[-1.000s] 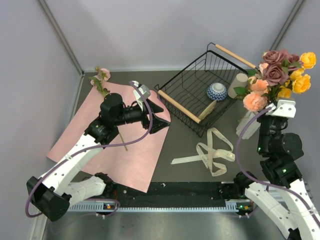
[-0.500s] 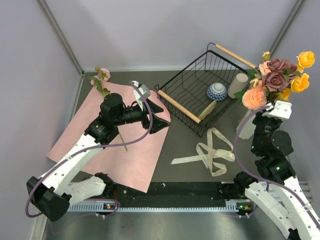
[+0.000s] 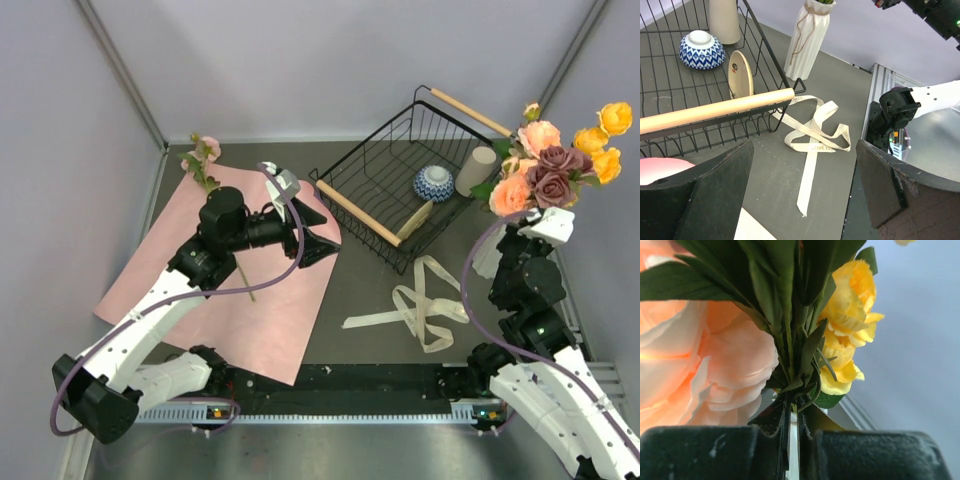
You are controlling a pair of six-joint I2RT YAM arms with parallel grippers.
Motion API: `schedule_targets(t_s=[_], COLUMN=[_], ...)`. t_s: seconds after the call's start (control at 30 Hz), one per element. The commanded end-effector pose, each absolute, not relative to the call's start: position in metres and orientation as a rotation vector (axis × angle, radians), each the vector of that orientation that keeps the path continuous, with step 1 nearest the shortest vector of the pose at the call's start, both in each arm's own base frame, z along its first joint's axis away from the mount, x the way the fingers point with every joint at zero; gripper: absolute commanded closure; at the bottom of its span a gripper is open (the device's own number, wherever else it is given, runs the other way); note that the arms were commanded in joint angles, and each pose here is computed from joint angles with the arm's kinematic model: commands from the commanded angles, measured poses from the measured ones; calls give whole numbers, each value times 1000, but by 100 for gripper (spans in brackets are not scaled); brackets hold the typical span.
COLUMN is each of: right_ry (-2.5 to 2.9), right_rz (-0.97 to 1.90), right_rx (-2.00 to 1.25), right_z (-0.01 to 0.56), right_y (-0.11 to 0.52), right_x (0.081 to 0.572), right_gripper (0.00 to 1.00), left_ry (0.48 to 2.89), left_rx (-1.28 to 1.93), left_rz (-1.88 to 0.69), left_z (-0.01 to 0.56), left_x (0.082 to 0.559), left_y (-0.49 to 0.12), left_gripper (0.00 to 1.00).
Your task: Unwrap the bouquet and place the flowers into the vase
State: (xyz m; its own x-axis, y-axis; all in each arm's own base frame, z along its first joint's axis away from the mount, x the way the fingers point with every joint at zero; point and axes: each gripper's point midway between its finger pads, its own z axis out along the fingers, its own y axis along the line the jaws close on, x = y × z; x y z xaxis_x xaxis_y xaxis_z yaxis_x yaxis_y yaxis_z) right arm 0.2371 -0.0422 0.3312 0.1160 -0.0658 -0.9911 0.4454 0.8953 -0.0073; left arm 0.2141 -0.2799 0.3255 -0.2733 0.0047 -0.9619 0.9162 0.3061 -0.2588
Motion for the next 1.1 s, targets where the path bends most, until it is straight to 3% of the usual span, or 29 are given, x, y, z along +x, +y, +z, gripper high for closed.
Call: schedule_targets(t_s=[0.0, 0.63, 0.73, 0.77, 0.83, 0.87, 0.93, 0.97, 1.07], right_ry=[1460, 1491, 1503, 1497, 1507, 1528, 1545, 1572, 1572], right_rz=[-442, -456, -456, -457, -463, -468, -435, -435, -332], right_rx=[393, 417, 402, 407, 400, 389, 397, 375, 399], right_z=[309, 297, 301, 307, 311, 314, 316, 318, 328], right_y=[-48, -47, -46, -48, -49, -50, -49, -49, -45], right_x=[242, 248, 247, 245, 243, 239, 235, 230, 221], right_gripper=[100, 99, 82, 65, 51, 38, 28, 18, 9], left_ry=[1484, 1490, 1495, 1497, 1501, 1504, 1509, 1508, 1508], left_rx=[884, 884, 880, 880, 880, 881, 879, 880, 884], left_rz=[-1149, -1142, -1134, -1135, -1135, -1137, -1137, -1138, -1144], left_z=[344, 342, 341, 341, 339, 338, 337, 337, 338], left_x=[206, 207, 209, 209, 210, 210, 211, 211, 211], left_y=[-279, -279, -278, -279, -279, -279, -280, -280, -281], left_gripper=[11, 11, 11, 11, 11, 11, 11, 11, 11])
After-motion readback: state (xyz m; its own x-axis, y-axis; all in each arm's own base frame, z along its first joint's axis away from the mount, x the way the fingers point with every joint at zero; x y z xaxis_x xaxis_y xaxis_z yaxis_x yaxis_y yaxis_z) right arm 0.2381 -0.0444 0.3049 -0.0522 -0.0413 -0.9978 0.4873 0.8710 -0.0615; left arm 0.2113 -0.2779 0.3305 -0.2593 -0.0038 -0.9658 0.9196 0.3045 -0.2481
